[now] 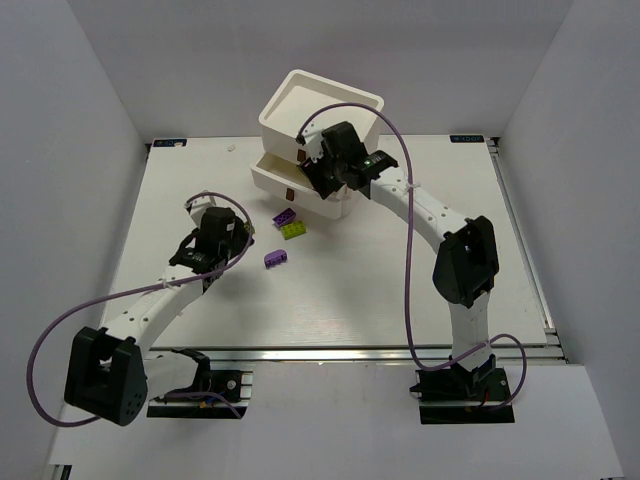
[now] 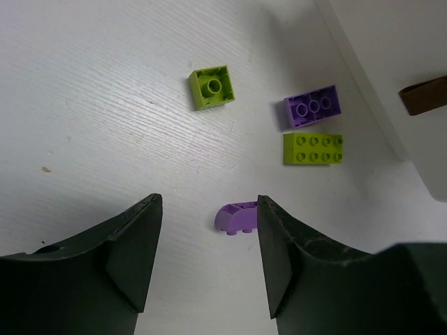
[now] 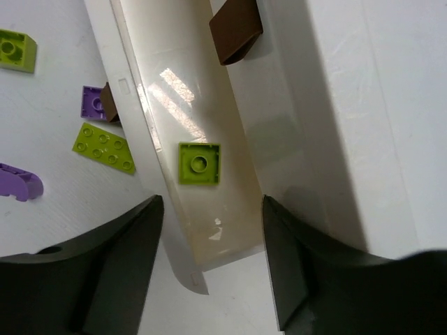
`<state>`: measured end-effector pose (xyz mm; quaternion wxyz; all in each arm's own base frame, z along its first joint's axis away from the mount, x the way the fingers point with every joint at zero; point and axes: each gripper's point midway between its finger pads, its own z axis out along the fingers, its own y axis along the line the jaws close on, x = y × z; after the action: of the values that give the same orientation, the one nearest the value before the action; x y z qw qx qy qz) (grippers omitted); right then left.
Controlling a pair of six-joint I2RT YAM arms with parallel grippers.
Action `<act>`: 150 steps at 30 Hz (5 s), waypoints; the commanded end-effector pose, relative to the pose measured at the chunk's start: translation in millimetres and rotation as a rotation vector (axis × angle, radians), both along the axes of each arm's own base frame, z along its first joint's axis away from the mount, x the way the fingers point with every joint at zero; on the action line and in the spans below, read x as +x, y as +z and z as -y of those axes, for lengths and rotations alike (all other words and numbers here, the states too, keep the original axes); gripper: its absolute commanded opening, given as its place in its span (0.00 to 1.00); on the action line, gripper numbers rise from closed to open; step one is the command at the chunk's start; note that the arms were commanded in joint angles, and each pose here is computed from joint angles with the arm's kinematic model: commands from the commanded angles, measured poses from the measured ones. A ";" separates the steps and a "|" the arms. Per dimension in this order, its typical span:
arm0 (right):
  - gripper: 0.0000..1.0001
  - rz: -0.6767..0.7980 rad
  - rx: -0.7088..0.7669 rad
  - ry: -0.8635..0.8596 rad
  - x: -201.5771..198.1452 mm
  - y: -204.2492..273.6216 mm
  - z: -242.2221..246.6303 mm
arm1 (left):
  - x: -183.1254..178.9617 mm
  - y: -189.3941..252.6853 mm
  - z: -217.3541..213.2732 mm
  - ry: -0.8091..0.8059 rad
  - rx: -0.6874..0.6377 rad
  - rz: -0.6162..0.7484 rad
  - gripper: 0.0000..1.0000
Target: Sort the legos into containers by color
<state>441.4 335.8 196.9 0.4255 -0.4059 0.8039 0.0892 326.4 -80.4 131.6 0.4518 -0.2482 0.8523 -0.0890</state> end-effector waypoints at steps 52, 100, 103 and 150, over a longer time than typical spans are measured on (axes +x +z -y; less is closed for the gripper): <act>0.71 0.081 0.304 0.273 -71.8 84.9 26.1 | 113.5 -22.8 10.9 -0.117 0.042 -0.181 0.73; 0.13 0.052 0.277 0.310 -82.2 67.5 36.2 | 119.2 90.0 90.3 -0.316 -0.410 0.229 0.01; 0.10 0.051 0.272 0.312 -83.5 65.1 37.2 | 136.5 98.4 99.9 -0.325 -0.458 0.248 0.02; 0.73 0.138 -0.249 1.025 -85.0 -105.1 -60.6 | -34.4 86.9 -12.3 -0.048 -0.211 0.238 0.70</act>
<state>325.6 387.0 80.1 0.2995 -0.8204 0.4416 0.2055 304.3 -80.0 226.0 0.5238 -0.2462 0.7782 -0.2438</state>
